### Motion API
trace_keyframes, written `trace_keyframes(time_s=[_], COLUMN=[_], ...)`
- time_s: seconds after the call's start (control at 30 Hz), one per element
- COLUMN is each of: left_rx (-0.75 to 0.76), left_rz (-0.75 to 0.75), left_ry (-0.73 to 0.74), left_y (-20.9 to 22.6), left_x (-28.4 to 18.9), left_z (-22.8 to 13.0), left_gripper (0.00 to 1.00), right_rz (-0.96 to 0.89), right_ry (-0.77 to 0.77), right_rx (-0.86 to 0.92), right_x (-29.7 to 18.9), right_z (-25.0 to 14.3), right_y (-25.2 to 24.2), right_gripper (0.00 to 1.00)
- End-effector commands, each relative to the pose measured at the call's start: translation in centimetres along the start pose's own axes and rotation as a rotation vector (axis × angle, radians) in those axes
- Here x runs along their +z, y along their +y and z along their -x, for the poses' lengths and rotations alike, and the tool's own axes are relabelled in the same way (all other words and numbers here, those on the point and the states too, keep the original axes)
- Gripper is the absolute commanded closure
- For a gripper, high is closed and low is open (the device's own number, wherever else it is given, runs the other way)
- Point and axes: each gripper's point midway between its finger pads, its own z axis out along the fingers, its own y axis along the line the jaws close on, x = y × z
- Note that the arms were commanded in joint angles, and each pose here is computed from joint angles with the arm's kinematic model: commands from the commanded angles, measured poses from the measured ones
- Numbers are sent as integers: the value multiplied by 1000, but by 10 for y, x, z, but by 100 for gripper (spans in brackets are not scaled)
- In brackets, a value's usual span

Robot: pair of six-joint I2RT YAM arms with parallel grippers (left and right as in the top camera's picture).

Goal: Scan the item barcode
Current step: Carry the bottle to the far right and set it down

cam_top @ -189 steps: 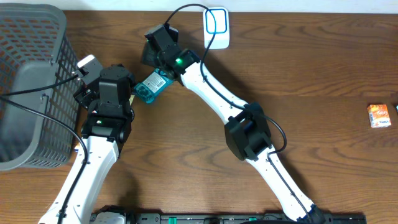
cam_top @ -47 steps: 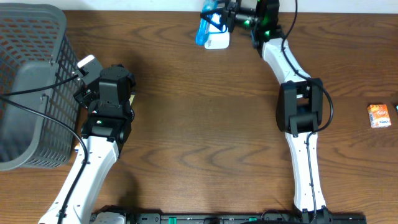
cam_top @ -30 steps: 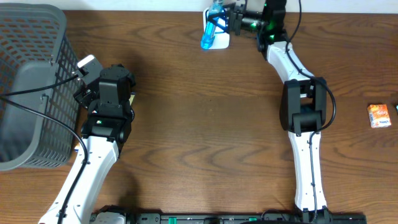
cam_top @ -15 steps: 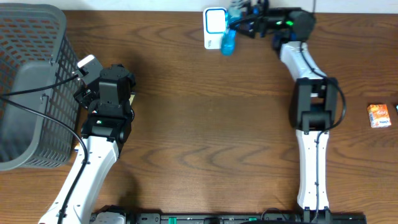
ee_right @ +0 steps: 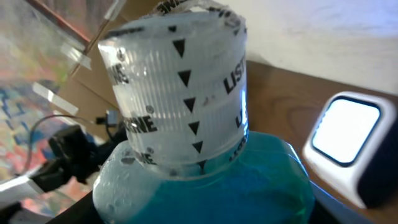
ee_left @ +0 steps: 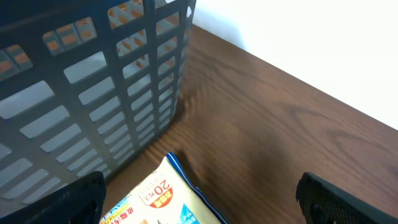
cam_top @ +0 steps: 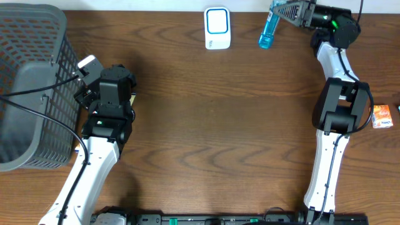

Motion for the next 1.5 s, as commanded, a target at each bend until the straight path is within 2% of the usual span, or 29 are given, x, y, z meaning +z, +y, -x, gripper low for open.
trace_keyframes(time_s=[0.0, 0.2, 0.4, 0.53, 0.63, 0.7, 0.77, 0.83, 0.93, 1.1, 1.2, 1.33, 1.4, 1.47], left_rx=[4, 4, 4, 3, 4, 4, 3, 4, 4, 4, 4, 3, 4, 3], left_rz=[29, 29, 29, 29, 29, 29, 29, 29, 29, 29, 29, 29, 29, 29], left_ry=[-4, -3, -4, -4, -4, -4, -4, -4, -4, -4, -3, -4, -3, -4], left_y=[6, 6, 6, 6, 6, 6, 6, 6, 6, 6, 6, 6, 6, 6], left_x=[2, 2, 2, 2, 2, 2, 2, 2, 2, 2, 2, 2, 2, 2], left_z=[-2, -2, -2, -2, -2, -2, -2, -2, -2, -2, -2, -2, -2, -2], left_gripper=[2, 2, 2, 2, 2, 2, 2, 2, 2, 2, 2, 2, 2, 2], right_rz=[6, 29, 84, 95, -6, -148, -412, -813, -1368, -2020, -2228, -2327, -2367, -2394], right_ry=[21, 35, 39, -48, -196, -282, -366, -422, -446, -354, -345, -329, -341, -369], right_rx=[-129, -273, -493, -536, -507, -446, -337, -219, -58, 62, 158, 297, 361, 433], right_x=[7, 19, 39, 50, 56, 59, 52, 22, -47, -157, -208, -262, -286, -308], right_z=[34, 52, 61, 84, 113, 126, 131, 121, 83, 20, -5, -28, -38, -50], right_y=[96, 191, 289, 310, 291, 259, 205, 137, 77, 75, 89, 87, 81, 71], right_gripper=[72, 71, 72, 67, 65, 65, 68, 69, 68, 65, 72, 77, 77, 71])
